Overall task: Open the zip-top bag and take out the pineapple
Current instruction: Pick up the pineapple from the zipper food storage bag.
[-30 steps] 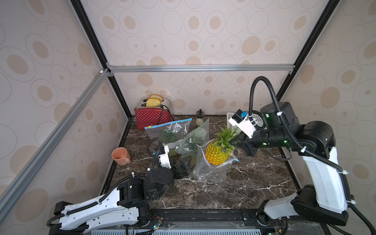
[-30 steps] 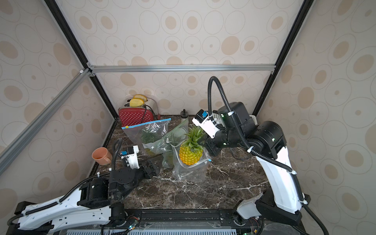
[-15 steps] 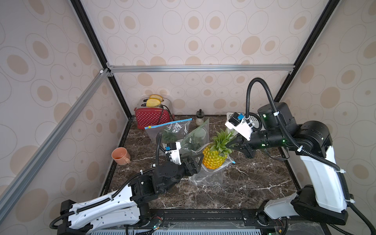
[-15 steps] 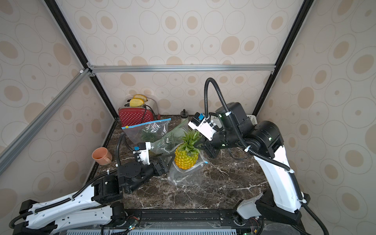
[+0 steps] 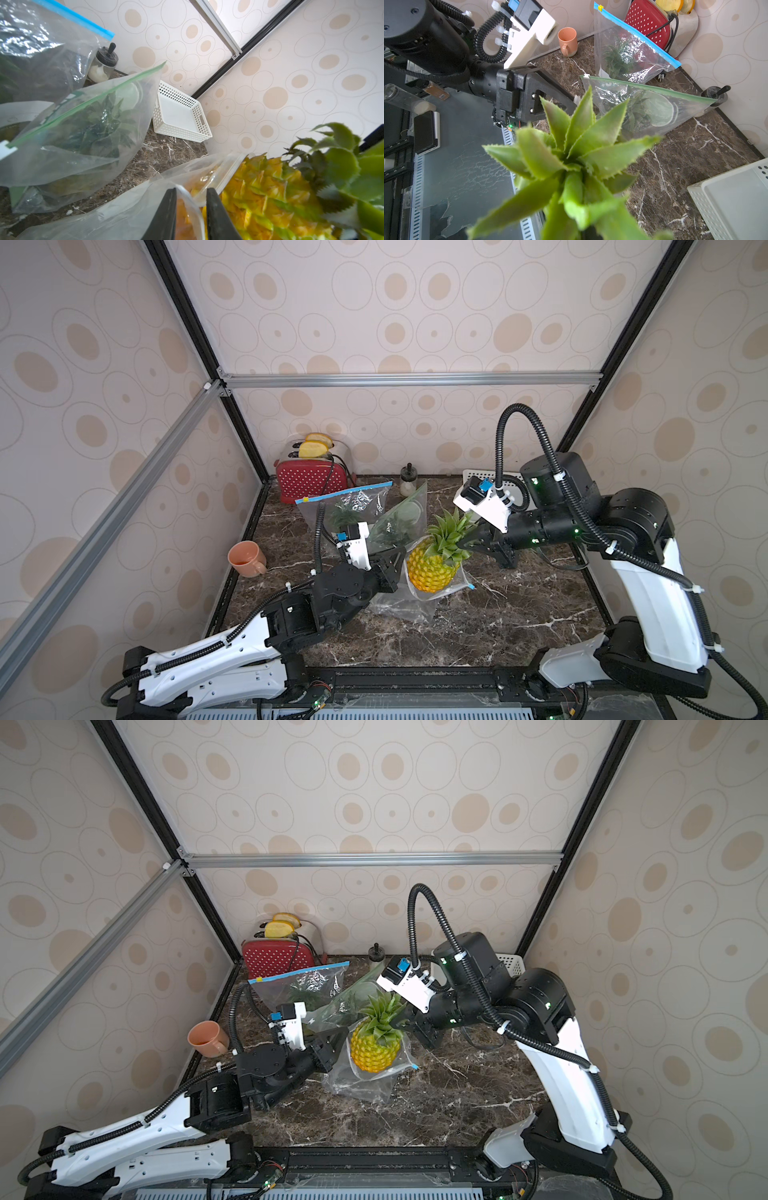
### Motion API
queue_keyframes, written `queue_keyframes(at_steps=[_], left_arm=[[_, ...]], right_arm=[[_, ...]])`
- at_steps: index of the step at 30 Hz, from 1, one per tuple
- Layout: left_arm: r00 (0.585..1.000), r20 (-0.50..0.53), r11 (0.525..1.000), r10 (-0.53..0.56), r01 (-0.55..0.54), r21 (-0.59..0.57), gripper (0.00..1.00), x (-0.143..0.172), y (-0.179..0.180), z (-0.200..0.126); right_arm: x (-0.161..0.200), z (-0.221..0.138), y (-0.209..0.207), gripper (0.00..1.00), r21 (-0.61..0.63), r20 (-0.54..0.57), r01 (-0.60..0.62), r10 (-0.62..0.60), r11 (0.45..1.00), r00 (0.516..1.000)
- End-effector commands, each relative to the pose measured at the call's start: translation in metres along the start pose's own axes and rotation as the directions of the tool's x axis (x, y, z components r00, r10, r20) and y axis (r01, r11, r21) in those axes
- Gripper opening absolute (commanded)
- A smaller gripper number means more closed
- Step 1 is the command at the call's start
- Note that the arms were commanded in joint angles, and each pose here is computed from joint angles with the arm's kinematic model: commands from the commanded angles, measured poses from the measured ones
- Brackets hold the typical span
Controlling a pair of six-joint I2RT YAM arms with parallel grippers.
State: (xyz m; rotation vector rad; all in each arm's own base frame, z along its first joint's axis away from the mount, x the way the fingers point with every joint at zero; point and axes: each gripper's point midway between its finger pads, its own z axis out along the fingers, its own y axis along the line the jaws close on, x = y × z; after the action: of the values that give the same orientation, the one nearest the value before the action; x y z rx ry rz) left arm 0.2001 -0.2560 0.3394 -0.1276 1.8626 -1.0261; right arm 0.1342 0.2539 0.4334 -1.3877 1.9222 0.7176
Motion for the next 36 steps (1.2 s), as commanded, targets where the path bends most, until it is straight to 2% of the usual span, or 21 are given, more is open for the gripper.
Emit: queue_keyframes(at_steps=[1,6,12,19,27,31,33,36], left_arm=[[0.999,0.036,1.000,0.017,-0.017,-0.006,0.14,-0.015,-0.007,-0.001],[0.999,0.021,0.997,0.051,-0.049,-0.063,0.00,-0.008,0.001,0.008],[0.994,0.013,0.980,0.106,-0.102,-0.174,0.00,0.003,0.019,0.026],[0.991,-0.016,0.952,0.130,-0.129,-0.277,0.00,0.023,0.047,0.037],[0.994,-0.047,0.947,0.098,-0.107,-0.302,0.00,0.046,0.071,0.037],[0.997,-0.029,0.955,0.076,-0.081,-0.286,0.00,0.056,0.077,0.043],[0.997,-0.017,0.957,0.070,-0.072,-0.279,0.06,0.059,0.080,0.045],[0.997,0.010,0.966,0.074,-0.069,-0.248,0.45,0.060,0.075,0.043]], right_arm=[[-0.025,-0.010,0.007,0.00,-0.012,0.108,0.068,-0.066,0.998,0.992],[-0.030,-0.010,0.008,0.00,-0.017,0.123,0.085,-0.082,0.996,0.989],[-0.034,-0.006,0.009,0.00,-0.028,0.125,0.097,-0.093,0.995,0.988],[-0.046,-0.026,0.006,0.00,0.034,0.182,0.129,-0.133,0.991,0.974],[-0.049,-0.040,-0.010,0.00,0.158,0.208,0.108,-0.139,0.982,0.968],[-0.054,-0.042,-0.016,0.00,0.192,0.242,0.083,-0.129,0.978,0.962],[-0.056,-0.041,-0.018,0.00,0.201,0.260,0.069,-0.122,0.977,0.958],[-0.061,-0.046,-0.028,0.00,0.252,0.295,0.022,-0.098,0.968,0.950]])
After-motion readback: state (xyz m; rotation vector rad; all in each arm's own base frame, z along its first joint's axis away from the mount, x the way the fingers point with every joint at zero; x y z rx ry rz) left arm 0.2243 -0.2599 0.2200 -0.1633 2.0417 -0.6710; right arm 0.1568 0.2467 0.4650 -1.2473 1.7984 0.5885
